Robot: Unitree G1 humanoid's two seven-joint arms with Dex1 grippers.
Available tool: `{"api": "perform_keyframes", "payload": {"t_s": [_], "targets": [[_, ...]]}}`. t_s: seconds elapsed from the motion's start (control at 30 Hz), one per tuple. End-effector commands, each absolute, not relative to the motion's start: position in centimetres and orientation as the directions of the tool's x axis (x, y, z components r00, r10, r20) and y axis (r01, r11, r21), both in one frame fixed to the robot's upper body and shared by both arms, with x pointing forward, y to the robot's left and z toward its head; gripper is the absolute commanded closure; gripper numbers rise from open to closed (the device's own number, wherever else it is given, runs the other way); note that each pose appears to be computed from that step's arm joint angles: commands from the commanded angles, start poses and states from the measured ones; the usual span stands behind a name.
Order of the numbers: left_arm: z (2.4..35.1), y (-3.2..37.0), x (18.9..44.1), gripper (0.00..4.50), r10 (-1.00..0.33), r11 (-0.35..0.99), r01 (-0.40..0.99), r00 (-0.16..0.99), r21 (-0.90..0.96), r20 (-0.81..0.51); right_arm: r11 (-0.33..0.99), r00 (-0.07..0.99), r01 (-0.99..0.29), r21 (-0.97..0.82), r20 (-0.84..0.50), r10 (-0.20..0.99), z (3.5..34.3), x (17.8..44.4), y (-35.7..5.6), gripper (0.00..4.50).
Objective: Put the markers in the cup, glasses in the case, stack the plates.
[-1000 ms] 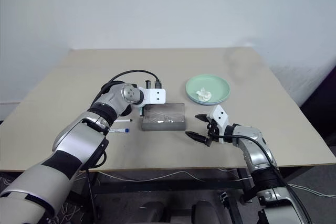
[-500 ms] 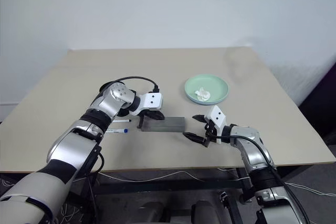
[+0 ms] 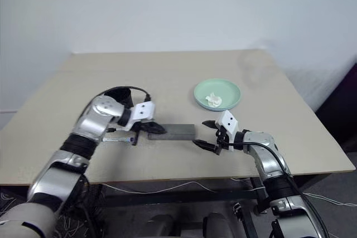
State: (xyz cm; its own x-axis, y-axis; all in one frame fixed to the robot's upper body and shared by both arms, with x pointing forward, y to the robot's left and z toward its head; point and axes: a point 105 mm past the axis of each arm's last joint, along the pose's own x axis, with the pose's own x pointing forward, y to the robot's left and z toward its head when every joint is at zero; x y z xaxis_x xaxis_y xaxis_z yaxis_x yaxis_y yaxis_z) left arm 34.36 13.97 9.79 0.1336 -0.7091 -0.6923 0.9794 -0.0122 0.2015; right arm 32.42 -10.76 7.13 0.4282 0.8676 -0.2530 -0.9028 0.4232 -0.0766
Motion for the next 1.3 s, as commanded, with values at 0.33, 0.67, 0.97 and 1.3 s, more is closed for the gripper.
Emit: {"api": "perform_keyframes", "payload": {"t_s": [0.33,0.67,0.97,1.3], "targets": [[10.3,20.0,35.2,2.54,-0.514,0.001,0.989,0.129,0.149,-0.848,0.42,0.434,-0.901,-0.108,-0.209,0.876,8.7,33.0,-10.4,0.08],[9.3,21.1,35.6,2.54,-0.408,-0.034,0.999,0.025,0.042,-0.913,0.43,0.445,-0.896,-0.112,-0.203,0.872,8.8,33.3,-10.3,0.08],[7.8,22.3,36.0,2.54,-0.287,-0.056,0.996,0.047,0.066,-0.957,0.434,0.45,-0.893,-0.117,-0.207,0.869,9.0,33.4,-10.6,0.08],[7.1,23.0,35.9,4.37,-0.249,-0.083,0.992,0.07,0.093,-0.966,0.43,0.446,-0.895,-0.121,-0.205,0.871,9.2,33.6,-10.5,0.08]]}}
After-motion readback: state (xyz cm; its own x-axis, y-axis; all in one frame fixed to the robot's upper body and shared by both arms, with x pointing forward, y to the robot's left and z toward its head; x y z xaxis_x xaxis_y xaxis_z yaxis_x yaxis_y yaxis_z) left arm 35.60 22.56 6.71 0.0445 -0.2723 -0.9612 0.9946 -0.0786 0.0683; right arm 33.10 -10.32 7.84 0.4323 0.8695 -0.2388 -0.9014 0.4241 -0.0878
